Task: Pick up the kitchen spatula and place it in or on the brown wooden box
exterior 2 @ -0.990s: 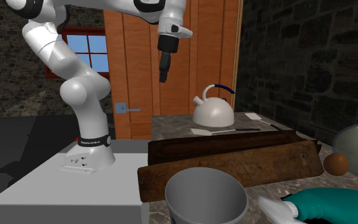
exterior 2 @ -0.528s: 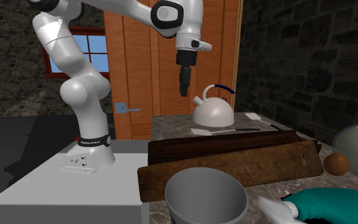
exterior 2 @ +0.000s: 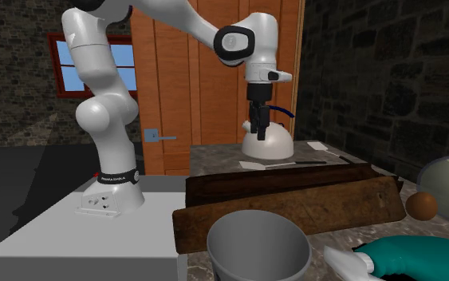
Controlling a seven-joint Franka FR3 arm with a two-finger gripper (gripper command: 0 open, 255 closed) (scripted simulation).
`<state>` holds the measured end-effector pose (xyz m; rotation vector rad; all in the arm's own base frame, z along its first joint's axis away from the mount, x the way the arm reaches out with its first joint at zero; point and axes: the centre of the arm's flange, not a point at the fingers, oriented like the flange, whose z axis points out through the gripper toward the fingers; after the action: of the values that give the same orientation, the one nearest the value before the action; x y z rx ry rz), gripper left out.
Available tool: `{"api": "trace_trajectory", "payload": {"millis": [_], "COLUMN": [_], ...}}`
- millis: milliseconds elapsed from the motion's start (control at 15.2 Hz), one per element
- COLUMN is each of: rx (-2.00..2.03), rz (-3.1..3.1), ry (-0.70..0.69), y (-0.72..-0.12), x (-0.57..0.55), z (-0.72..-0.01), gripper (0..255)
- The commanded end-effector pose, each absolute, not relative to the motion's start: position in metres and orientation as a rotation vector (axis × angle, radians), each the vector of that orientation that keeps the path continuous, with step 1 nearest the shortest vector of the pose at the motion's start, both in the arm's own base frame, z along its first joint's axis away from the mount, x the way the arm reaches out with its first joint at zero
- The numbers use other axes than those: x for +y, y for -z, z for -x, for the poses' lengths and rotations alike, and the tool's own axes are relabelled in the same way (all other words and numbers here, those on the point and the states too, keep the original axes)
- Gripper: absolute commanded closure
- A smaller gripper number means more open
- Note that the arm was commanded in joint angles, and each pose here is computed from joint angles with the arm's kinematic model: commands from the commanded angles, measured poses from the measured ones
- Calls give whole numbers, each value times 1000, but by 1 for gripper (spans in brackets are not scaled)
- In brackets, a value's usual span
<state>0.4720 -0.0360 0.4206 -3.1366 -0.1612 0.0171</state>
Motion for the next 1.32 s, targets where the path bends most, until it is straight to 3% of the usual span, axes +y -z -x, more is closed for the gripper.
{"api": "trace_trajectory", "payload": {"millis": [0,396,1254], "rx": [-178,-221,-221], "rz": [3135,3127,3127], "ry": [18,104,104], "y": [-409,-378,-338], "x": [-36,-38,-38], "z": [-495,-552,-555], "gripper": [0,0,0]}}
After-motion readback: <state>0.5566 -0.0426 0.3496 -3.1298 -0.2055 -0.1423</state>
